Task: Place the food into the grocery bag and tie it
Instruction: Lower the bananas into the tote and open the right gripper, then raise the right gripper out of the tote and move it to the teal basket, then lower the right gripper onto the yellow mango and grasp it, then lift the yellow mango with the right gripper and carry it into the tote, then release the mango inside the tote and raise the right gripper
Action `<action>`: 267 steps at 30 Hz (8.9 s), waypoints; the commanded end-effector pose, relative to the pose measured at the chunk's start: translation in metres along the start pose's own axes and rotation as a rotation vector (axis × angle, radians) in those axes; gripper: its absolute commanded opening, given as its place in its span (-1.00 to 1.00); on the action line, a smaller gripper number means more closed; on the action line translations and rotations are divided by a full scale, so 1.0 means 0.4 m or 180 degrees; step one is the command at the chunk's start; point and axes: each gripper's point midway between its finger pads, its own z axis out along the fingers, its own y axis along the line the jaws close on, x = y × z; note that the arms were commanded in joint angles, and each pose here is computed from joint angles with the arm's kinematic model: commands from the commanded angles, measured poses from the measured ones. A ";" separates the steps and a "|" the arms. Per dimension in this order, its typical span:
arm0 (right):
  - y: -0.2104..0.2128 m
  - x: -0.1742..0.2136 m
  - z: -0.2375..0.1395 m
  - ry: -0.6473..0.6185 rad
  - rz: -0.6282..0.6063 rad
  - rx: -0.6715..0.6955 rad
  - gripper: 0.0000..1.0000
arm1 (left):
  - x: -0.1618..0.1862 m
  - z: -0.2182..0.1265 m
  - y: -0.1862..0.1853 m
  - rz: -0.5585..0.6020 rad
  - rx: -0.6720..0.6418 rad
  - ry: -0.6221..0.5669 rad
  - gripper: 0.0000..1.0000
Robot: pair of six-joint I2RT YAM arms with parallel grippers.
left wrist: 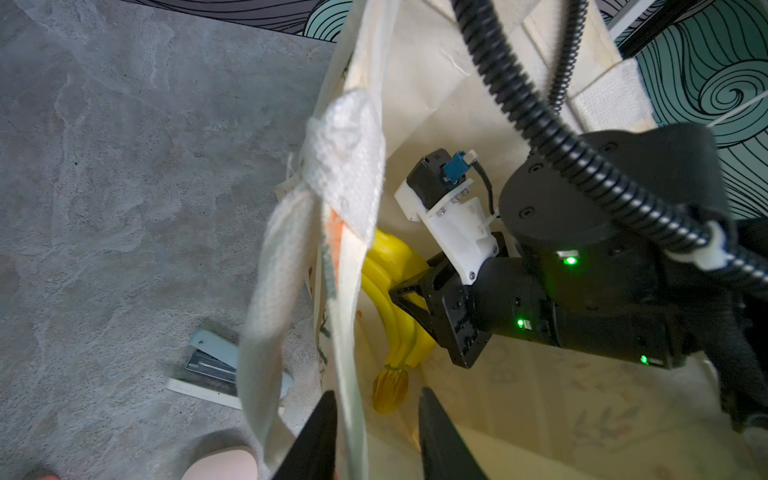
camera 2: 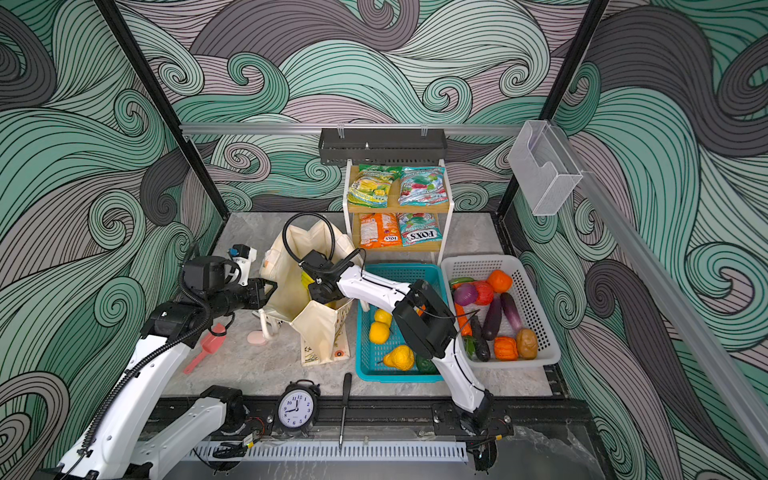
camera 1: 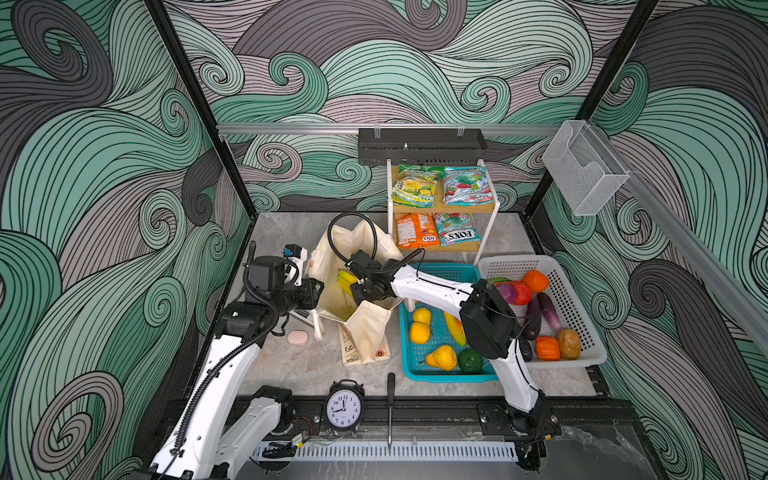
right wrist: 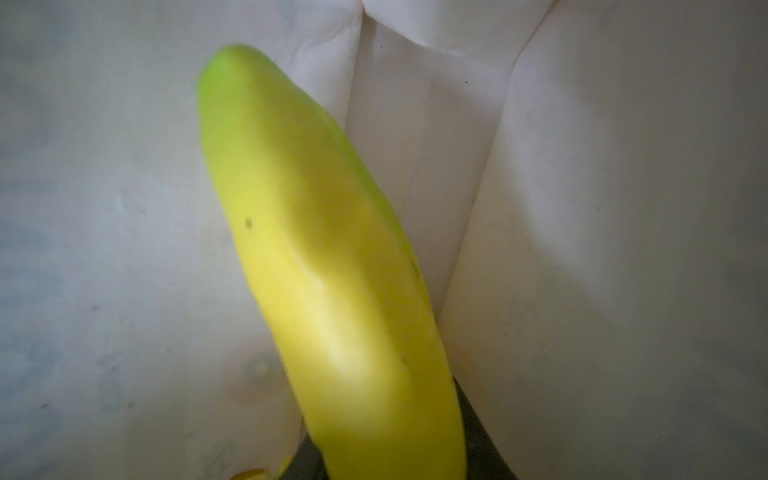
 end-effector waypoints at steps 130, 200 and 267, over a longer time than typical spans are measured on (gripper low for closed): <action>-0.508 0.172 -0.134 -0.0931 0.1000 0.0823 0.55 | -0.017 -0.063 0.091 -0.0102 -0.0739 -0.0296 -1.00; -0.253 0.047 -0.727 -0.1959 0.0301 -0.0578 -0.32 | -0.019 -0.066 0.083 -0.0086 -0.0685 -0.0318 -1.00; 0.066 0.188 0.077 0.0820 -0.0515 -0.0282 -0.32 | -0.021 -0.059 0.056 -0.0045 -0.0479 -0.0316 -1.00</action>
